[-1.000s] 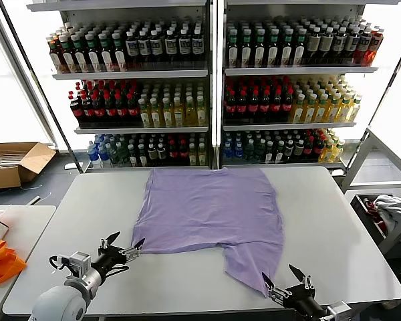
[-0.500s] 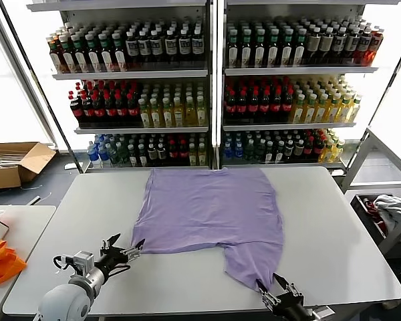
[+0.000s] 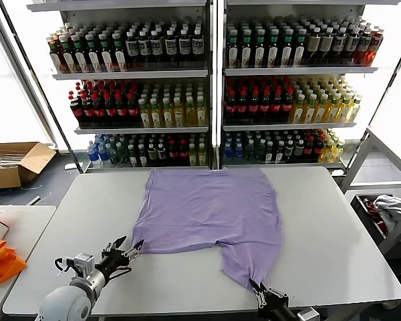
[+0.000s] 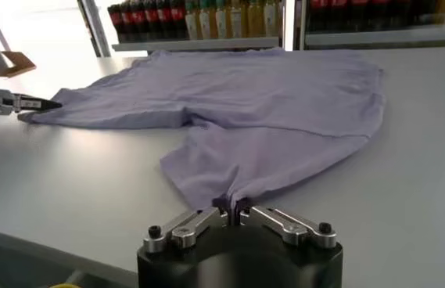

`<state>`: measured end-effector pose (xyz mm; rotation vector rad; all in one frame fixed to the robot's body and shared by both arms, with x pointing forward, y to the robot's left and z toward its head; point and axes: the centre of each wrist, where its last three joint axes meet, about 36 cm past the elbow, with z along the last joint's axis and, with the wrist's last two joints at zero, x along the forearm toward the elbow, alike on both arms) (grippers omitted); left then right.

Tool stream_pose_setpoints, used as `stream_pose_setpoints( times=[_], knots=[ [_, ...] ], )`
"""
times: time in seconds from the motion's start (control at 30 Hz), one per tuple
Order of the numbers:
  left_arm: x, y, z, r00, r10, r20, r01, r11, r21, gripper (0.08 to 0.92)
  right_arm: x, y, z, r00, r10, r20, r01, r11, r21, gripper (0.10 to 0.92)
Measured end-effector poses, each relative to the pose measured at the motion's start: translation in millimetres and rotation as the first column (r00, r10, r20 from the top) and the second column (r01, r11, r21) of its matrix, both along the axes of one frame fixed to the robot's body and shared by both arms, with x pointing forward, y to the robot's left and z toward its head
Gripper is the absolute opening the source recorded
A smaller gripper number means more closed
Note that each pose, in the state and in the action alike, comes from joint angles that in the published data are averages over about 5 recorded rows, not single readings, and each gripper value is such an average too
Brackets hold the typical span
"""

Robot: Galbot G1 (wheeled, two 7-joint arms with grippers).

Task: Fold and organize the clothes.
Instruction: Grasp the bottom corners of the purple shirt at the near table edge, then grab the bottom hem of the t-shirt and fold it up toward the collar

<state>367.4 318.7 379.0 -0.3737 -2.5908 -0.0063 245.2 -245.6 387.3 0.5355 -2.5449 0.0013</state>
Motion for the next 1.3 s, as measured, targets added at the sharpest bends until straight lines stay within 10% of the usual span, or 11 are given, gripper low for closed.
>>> stream_pose_setpoints(
  times=[0.43,1.3],
  knots=[
    [-11,-9,-8,0.9995,-0.018,-0.026,0.017,1.000,-0.010,0.112,-7,-4,1,0.999,0.012,0.037,-0.013,1.000,0.018,0.112],
    [-53,-17,46,0.9989,-0.035,0.031,0.034,0.999,0.029,0.086,-45,-37,35,0.956,0.067,0.287,-0.093,0.992,0.081,0.112]
  ],
)
